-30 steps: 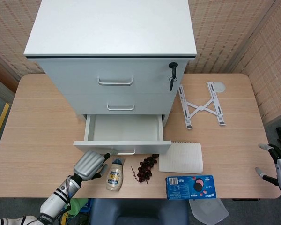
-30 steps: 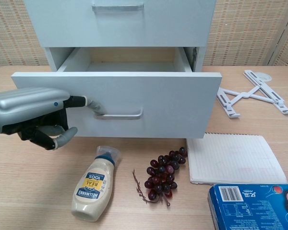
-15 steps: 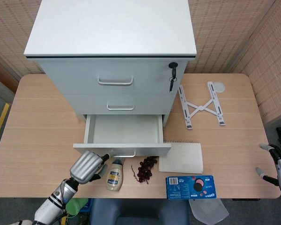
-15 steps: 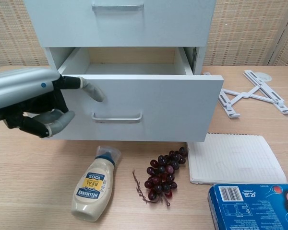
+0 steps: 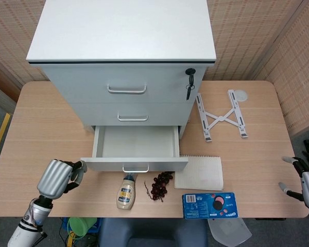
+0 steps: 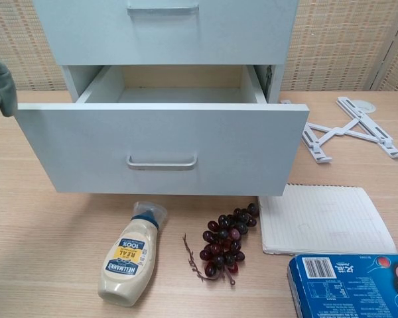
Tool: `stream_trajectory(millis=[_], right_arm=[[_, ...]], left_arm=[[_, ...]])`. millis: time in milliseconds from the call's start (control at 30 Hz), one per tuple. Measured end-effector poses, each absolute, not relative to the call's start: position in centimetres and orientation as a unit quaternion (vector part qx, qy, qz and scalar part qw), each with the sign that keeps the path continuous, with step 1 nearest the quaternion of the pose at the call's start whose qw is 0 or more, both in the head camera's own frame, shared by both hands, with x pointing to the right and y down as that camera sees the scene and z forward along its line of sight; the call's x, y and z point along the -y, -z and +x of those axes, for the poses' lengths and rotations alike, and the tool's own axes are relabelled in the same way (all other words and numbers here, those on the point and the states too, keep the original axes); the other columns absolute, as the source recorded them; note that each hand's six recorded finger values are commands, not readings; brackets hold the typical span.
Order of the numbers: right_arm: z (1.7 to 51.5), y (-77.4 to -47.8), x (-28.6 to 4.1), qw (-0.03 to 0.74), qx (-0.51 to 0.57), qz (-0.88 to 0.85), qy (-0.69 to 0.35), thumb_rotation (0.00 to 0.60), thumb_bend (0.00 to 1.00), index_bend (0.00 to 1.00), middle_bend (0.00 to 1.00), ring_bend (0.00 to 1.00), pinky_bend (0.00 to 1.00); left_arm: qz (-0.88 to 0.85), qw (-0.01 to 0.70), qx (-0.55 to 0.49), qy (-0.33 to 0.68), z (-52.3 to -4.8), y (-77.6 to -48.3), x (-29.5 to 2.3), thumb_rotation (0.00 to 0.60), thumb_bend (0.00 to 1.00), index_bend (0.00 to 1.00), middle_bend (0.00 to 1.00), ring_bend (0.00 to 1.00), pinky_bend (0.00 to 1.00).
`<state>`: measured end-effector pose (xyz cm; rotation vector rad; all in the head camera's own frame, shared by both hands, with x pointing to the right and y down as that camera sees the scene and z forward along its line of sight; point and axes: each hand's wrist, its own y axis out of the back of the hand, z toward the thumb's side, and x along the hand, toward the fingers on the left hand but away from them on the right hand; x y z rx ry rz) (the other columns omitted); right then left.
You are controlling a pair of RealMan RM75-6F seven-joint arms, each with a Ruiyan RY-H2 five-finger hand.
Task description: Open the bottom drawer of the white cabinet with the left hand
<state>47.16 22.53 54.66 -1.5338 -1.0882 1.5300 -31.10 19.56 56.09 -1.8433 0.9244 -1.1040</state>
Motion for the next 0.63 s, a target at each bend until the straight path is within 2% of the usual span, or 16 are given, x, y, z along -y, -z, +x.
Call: stream_trajectory(millis=[167,267,367,433,533,633], right_arm=[[46.9,-55.2,-22.2,0.346,0.417,-0.6,-0.589,0.6,0.13,0.26,0.29,0.16,0.18],[46.7,-55.5,-22.1,0.343,0.412,-0.606,-0.587,0.6,0.13,0.26,0.29,0.16,0.18],[46.5,-55.7,-21.9,0.343,0.408,-0.61,-0.586,0.6,0.13,0.26,0.29,0.16,0.18],[46.3,-55.8,-21.8,0.343,0.408,-0.613,-0.584,0.6,0.13,0.26,0.29,0.16,0.18],[45.9,-55.9,-21.7,0.344,0.408,-0.617,-0.579,0.6,0.13,0.26,0.29,0.16,0.18],[45.7,-55.9,-21.5,0.348,0.409,-0.617,-0.575,0.6,0.13,0.26,0.3,0.16,0.18]], left_arm=[[-0.687,0.378,-0.384,0.488,-35.0,-57.0,-19.4,0.6,0.59,0.73,0.81,0.81,0.9],[-0.658,0.383,-0.389,0.519,-37.5,-57.5,-19.4,0.6,0.59,0.7,0.77,0.76,0.85],[-0.632,0.387,-0.39,0.546,-39.9,-58.0,-19.6,0.6,0.59,0.6,0.68,0.67,0.73],[-0.615,0.385,-0.387,0.569,-41.6,-58.5,-20.2,0.6,0.58,0.49,0.56,0.57,0.59],[-0.603,0.383,-0.367,0.596,-43.0,-59.1,-21.4,0.6,0.53,0.36,0.43,0.44,0.44],[-0.599,0.379,-0.363,0.605,-43.5,-59.3,-22.1,0.6,0.52,0.33,0.42,0.42,0.4]])
